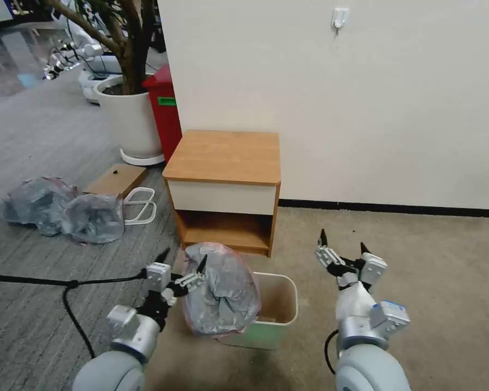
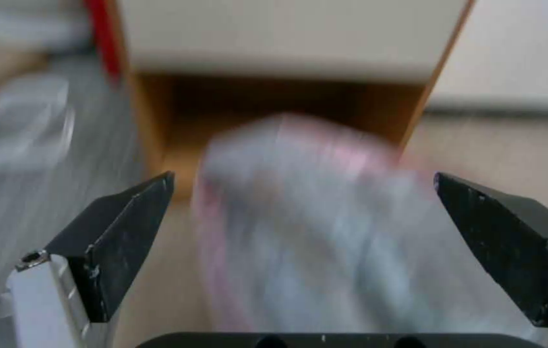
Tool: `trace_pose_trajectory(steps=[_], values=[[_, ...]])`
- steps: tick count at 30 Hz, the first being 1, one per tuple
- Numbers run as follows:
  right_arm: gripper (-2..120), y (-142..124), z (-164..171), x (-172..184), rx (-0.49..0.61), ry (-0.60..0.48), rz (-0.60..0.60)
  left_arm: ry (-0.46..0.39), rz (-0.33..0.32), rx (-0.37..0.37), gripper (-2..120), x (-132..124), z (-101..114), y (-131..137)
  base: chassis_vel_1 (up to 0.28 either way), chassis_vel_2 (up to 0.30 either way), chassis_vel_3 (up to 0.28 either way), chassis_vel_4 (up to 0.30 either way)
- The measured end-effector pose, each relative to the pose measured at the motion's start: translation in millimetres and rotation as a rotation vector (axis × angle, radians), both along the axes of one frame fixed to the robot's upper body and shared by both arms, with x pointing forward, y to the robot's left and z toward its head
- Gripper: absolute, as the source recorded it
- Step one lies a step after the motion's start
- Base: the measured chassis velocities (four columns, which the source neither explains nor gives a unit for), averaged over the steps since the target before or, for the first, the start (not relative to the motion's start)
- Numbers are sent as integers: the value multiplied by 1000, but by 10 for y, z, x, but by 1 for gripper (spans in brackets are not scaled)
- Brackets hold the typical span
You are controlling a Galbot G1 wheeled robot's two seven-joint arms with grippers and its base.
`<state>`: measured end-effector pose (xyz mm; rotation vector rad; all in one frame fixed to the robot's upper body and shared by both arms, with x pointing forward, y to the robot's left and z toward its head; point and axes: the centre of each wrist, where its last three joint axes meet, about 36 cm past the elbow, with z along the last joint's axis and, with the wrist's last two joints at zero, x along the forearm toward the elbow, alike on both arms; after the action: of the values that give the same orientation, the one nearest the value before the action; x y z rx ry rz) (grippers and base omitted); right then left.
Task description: Pick up the garbage bag from the table and place it over the trash can.
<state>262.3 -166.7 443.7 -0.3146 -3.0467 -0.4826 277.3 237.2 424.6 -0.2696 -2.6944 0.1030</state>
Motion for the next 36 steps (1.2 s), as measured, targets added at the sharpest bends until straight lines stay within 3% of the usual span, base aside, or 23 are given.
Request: trace_pose_trajectory(steps=[2, 6, 16, 22, 30, 36], values=[[100, -25, -1, -38, -1, -2, -13, 105, 12, 19, 100, 43, 4, 3, 0, 0, 0, 0], [100, -63, -7, -66, -5, -7, -30, 192, -8, -5, 100, 105, 42, 15, 0, 0, 0, 0], [100, -76, -44, -98, -12, -19, -52, 249, -78, -50, 100, 369, 159, 74, 0, 0, 0, 0], [100, -123, -50, -102, -23, -24, -71, 228, -124, -40, 100, 519, 256, 170, 0, 0, 0, 0], [100, -177, -53, -96, -28, -31, -102, 282, -192, -13, 100, 543, 144, 339, 0, 0, 0, 0], [100, -181, -79, -74, -29, -33, -116, 326, -198, -4, 91, 551, 36, 433, 0, 0, 0, 0]])
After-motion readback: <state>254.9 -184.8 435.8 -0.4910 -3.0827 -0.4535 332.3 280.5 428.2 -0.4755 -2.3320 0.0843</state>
